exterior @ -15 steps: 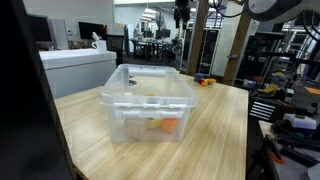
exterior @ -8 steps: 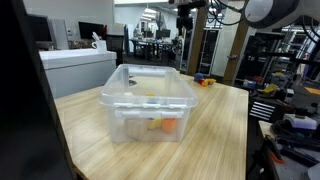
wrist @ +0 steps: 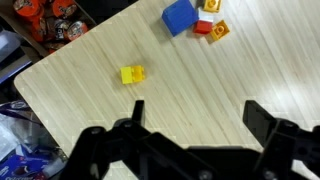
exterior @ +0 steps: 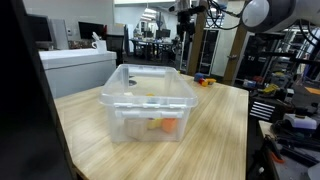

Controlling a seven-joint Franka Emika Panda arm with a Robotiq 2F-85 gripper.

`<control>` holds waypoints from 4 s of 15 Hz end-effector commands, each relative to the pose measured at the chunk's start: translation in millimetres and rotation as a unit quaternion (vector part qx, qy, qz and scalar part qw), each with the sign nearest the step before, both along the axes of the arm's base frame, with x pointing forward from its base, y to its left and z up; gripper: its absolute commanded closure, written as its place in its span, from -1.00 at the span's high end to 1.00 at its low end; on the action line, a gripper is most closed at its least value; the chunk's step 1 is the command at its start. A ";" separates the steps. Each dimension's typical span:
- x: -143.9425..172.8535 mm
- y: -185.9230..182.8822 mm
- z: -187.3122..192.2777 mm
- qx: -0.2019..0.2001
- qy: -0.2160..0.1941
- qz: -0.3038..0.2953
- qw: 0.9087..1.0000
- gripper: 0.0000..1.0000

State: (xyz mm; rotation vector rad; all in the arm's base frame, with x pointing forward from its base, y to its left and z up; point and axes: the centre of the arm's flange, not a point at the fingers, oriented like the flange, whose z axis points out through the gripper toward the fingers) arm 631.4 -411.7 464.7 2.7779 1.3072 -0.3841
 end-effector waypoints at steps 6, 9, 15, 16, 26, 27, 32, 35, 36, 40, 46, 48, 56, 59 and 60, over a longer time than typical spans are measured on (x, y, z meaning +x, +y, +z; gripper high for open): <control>-31.4 2.9 9.0 -0.102 -0.091 0.078 0.988 1.00; -14.4 -6.4 -20.1 -0.102 -0.123 0.082 0.984 1.00; 40.7 -26.4 -32.9 -0.072 -0.109 0.081 0.988 1.00; 42.2 -24.0 -31.7 -0.069 -0.113 0.083 0.988 1.00; 41.0 -19.0 -31.3 -0.063 -0.115 0.077 0.988 1.00; 38.8 -14.5 -34.3 -0.046 -0.117 0.049 0.991 1.00; 17.0 26.5 -52.7 0.008 -0.136 -0.123 0.983 1.00; 3.7 36.4 -34.4 0.007 -0.145 -0.214 0.966 1.00; -1.2 38.8 -28.0 0.007 -0.146 -0.240 0.960 1.00; -25.1 41.6 -4.2 -0.003 -0.132 -0.352 0.927 1.00; -36.8 17.4 -19.9 -0.032 -0.132 -0.512 0.848 1.00; -37.7 11.0 -31.4 -0.038 -0.131 -0.534 0.834 1.00; -27.2 -7.9 -107.9 -0.053 -0.106 -0.545 0.830 1.00; -19.9 -9.6 -132.1 -0.043 -0.133 -0.519 0.843 1.00; -18.4 -6.8 -129.1 -0.028 -0.136 -0.506 0.852 1.00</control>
